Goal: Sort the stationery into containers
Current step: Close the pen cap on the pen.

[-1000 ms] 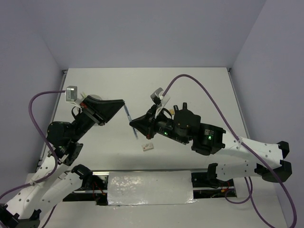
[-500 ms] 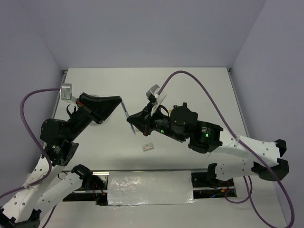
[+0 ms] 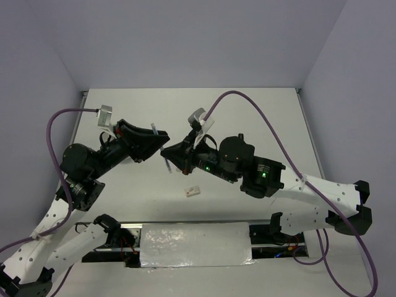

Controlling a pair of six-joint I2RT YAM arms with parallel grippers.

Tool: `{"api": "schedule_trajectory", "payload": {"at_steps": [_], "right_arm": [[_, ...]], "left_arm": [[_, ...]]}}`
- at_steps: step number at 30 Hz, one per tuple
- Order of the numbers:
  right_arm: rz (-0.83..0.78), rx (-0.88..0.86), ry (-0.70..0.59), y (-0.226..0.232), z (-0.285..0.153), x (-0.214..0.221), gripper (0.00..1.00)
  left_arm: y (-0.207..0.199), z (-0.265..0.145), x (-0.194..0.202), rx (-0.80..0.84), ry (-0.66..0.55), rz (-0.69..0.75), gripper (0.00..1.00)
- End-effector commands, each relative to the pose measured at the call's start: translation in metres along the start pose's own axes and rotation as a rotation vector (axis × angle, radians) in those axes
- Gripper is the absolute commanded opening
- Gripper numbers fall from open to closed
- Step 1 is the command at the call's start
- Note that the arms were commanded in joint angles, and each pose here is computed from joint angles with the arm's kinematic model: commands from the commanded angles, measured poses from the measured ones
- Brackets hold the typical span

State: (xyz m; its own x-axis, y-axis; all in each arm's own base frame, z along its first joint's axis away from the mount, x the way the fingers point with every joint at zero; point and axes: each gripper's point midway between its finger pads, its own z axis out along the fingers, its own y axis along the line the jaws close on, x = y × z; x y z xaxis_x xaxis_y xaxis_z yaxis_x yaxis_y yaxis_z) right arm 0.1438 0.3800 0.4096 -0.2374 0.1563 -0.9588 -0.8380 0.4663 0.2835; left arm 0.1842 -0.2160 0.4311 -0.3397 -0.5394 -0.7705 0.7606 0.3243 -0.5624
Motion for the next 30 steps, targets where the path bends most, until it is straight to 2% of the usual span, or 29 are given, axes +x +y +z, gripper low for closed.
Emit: {"api": "schedule_trajectory", "payload": {"at_steps": [1, 2, 3, 6, 7, 8, 11, 13, 15, 16, 17, 18, 19, 21, 22, 25, 26, 30], "right_arm": [[0.044, -0.053, -0.060, 0.012, 0.000, -0.013, 0.00], [0.049, -0.056, -0.059, 0.013, 0.000, -0.012, 0.00], [0.050, -0.051, -0.052, 0.011, 0.000, -0.009, 0.00], [0.060, -0.035, -0.056, 0.008, 0.000, -0.008, 0.00], [0.064, -0.041, -0.052, 0.009, 0.001, -0.008, 0.00], [0.068, -0.069, -0.070, 0.015, 0.001, -0.012, 0.07], [0.069, -0.166, -0.049, 0.032, 0.002, -0.007, 0.39], [0.065, -0.216, -0.031, 0.041, 0.004, -0.004, 0.45], [0.062, -0.223, -0.007, 0.044, 0.008, 0.001, 0.42], [0.063, -0.218, -0.003, 0.043, 0.009, 0.003, 0.35], [0.064, -0.215, -0.007, 0.042, 0.010, 0.003, 0.09], [0.068, -0.191, -0.017, 0.037, 0.009, 0.001, 0.01], [0.073, -0.184, -0.021, 0.036, 0.009, 0.000, 0.00], [0.069, -0.189, -0.028, 0.036, 0.007, 0.001, 0.00], [0.069, -0.186, -0.027, 0.035, 0.007, 0.001, 0.00], [0.069, -0.181, -0.027, 0.034, 0.007, 0.004, 0.00], [0.069, -0.177, -0.025, 0.033, 0.007, 0.006, 0.00], [0.066, -0.171, -0.005, 0.032, 0.009, 0.013, 0.00]], "left_arm": [[-0.024, 0.000, -0.015, 0.083, -0.020, 0.071, 0.41], [-0.026, 0.000, -0.015, 0.094, -0.020, 0.076, 0.35], [-0.027, 0.000, -0.015, 0.102, -0.016, 0.078, 0.20], [-0.037, 0.001, -0.010, 0.164, 0.014, 0.090, 0.03], [-0.043, -0.001, -0.005, 0.209, 0.042, 0.099, 0.02], [-0.047, -0.002, -0.003, 0.238, 0.054, 0.105, 0.00], [-0.063, -0.007, 0.001, 0.338, 0.073, 0.138, 0.00], [-0.071, -0.009, 0.002, 0.380, 0.095, 0.154, 0.00], [-0.082, -0.013, 0.005, 0.448, 0.123, 0.169, 0.00], [-0.084, -0.014, 0.004, 0.456, 0.120, 0.172, 0.00], [-0.086, -0.015, 0.003, 0.458, 0.116, 0.176, 0.00], [-0.084, -0.015, 0.002, 0.448, 0.112, 0.189, 0.00], [-0.085, -0.015, 0.000, 0.437, 0.107, 0.196, 0.00], [-0.079, -0.014, -0.003, 0.386, 0.095, 0.211, 0.11], [-0.078, -0.015, -0.006, 0.364, 0.081, 0.214, 0.33], [-0.070, -0.013, -0.014, 0.299, 0.048, 0.217, 0.56], [-0.070, -0.012, -0.016, 0.289, 0.036, 0.216, 0.62], [-0.073, -0.012, -0.043, 0.228, -0.053, 0.242, 0.59]]}}
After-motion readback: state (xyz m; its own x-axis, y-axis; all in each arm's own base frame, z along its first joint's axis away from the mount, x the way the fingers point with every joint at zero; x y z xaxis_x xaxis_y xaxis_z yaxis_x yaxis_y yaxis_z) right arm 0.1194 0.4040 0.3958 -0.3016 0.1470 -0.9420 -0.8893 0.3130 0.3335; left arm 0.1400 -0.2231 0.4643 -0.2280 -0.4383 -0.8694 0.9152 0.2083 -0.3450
